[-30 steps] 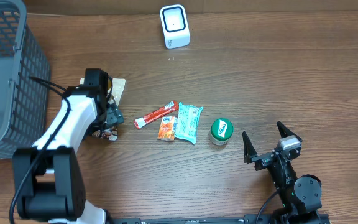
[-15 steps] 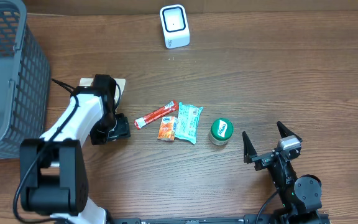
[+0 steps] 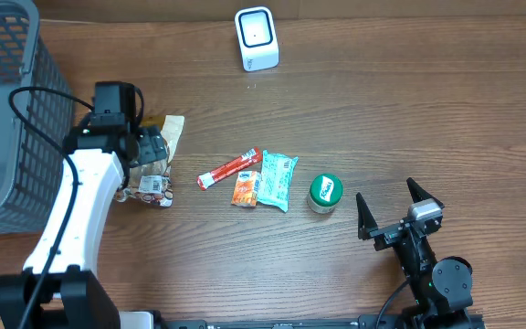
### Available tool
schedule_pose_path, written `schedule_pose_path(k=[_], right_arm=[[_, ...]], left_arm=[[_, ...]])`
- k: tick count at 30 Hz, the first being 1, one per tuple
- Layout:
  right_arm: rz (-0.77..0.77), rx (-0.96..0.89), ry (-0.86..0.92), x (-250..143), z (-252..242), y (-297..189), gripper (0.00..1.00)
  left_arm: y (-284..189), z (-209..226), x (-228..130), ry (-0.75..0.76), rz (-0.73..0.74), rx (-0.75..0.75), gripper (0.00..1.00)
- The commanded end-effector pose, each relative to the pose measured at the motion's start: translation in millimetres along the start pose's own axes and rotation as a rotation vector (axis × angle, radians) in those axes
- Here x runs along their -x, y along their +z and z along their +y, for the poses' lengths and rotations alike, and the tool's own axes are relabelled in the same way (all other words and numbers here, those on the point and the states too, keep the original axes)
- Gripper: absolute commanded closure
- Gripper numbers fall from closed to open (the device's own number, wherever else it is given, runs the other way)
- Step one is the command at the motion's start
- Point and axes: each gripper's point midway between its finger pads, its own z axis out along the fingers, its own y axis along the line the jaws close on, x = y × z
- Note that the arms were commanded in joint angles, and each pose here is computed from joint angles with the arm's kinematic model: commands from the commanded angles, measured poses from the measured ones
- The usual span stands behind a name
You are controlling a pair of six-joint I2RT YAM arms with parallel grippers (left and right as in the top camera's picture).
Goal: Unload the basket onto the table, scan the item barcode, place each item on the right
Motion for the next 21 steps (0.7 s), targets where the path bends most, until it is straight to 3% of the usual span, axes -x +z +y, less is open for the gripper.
schedule_pose_path(k=[1, 8, 12, 14, 21], right_arm=[[0.002, 0.001, -0.004, -3, 0, 0, 0.00], [0.002, 0.001, -0.004, -3, 0, 0, 0.00], [0.002, 0.001, -0.004, -3, 0, 0, 0.00], [0.002, 0.001, -0.004, -3, 0, 0, 0.00], [0.002, 0.001, -0.004, -3, 0, 0, 0.00]], left_arm=[[29, 5, -4, 0.027, 0.064, -0.004, 0.00], [73, -23, -47, 0.177, 0.271, -0.145, 0.00], [80, -33, -73, 0.194, 0.384, -0.181, 0.21], [77, -40, -78, 0.200, 0.401, -0.212, 0.24], [72, -49, -75, 0.225, 0.378, -0.237, 0.21]])
